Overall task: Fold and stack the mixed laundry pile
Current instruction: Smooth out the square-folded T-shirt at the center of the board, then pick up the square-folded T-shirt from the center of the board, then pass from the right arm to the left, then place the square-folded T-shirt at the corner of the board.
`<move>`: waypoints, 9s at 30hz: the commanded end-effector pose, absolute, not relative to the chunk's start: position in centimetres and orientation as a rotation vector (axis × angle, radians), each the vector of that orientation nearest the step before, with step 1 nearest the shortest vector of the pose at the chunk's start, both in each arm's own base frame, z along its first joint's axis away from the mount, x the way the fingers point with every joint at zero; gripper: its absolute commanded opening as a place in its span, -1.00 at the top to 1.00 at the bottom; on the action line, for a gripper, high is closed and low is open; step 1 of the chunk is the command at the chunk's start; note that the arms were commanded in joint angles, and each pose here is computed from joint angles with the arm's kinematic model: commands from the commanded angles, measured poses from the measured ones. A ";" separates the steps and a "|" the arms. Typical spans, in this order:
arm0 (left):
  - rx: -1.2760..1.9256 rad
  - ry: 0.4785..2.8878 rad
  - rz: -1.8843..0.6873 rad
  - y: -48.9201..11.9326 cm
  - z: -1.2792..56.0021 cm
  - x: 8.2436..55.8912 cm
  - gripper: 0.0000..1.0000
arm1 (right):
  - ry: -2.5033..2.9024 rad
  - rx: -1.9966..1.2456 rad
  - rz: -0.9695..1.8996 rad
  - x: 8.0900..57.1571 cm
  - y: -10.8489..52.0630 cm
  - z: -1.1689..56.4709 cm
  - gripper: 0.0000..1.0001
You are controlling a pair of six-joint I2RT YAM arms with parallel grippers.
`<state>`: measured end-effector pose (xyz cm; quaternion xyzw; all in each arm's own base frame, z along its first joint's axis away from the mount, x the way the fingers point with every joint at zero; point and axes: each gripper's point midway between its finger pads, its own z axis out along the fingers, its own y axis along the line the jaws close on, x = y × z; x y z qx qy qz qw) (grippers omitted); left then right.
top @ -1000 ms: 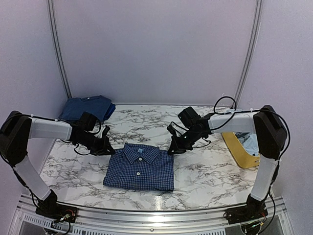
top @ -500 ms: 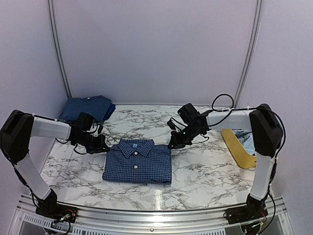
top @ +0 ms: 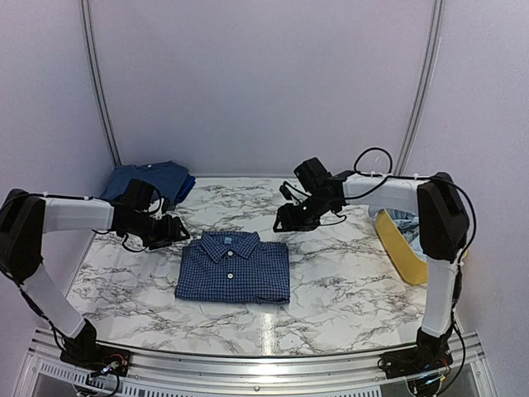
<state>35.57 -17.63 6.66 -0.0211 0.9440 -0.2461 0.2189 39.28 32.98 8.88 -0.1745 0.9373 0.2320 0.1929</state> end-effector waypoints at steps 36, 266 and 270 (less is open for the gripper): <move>-0.364 2.446 -0.939 -15.1 11.6 33.3 -0.98 | 2.334 -1.034 0.768 27.3 44.2 12.2 0.01; -0.579 2.141 0.475 17.2 19.1 61.2 -0.98 | 2.422 -0.440 0.450 44.1 21.5 15.5 -0.26; -0.557 2.104 0.400 16.0 22.9 60.3 -0.98 | 2.350 -0.355 0.413 44.7 18.4 19.3 -0.73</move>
